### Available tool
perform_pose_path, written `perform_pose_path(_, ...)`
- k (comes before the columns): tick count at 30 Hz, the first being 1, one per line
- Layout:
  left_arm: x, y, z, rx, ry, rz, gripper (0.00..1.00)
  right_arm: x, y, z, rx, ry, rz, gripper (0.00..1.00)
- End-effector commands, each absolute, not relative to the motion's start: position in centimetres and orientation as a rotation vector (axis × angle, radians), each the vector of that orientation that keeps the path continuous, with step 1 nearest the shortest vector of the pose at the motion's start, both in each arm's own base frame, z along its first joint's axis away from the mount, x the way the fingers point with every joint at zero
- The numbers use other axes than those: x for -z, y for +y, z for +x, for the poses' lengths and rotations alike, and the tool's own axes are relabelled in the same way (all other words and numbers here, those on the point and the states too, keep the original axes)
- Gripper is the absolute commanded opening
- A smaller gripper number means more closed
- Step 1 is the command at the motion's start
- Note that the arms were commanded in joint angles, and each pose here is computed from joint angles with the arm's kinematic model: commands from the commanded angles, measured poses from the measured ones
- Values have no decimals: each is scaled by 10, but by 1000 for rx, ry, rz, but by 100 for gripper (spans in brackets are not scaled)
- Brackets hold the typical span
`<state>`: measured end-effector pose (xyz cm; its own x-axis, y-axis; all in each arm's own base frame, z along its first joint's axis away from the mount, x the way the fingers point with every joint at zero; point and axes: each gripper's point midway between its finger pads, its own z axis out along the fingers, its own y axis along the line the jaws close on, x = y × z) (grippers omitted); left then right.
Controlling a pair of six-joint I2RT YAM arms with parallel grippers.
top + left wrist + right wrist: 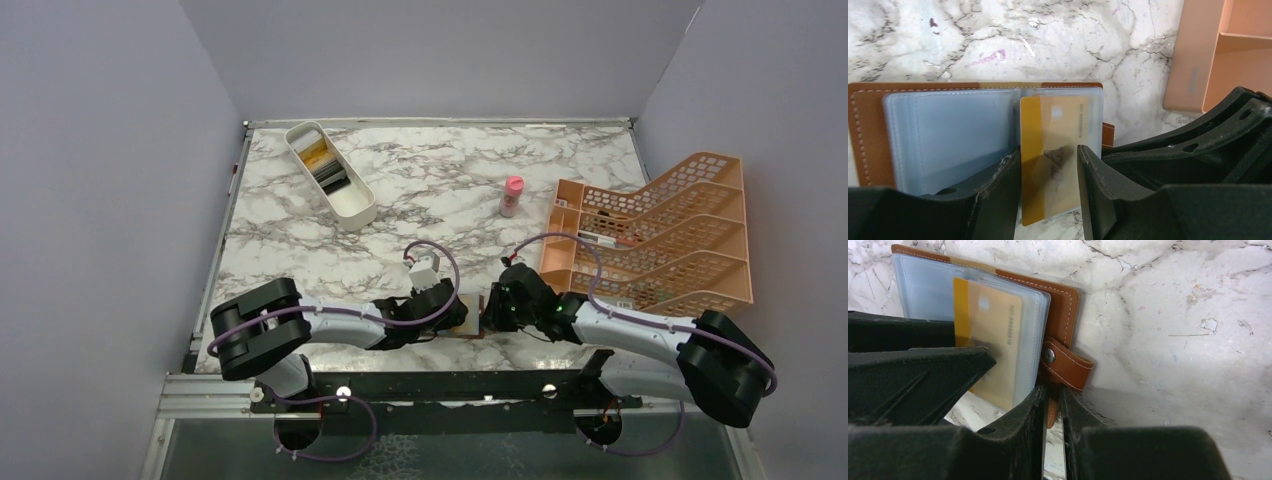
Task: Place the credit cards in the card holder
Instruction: Insert the credit card into the card holder.
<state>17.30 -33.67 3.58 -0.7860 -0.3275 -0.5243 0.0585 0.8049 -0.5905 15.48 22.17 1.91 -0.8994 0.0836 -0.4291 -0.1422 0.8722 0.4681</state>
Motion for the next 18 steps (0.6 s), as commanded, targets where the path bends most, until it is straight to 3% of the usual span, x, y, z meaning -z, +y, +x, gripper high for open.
perform_pose_path(1,-33,-349,170,797,2376,-125,47,-12,222,144,-734,2632,-48,21)
perform_pose_path(18,-55,-361,167,884,2334,-46,49,-13,203,152,-581,2621,-7,21)
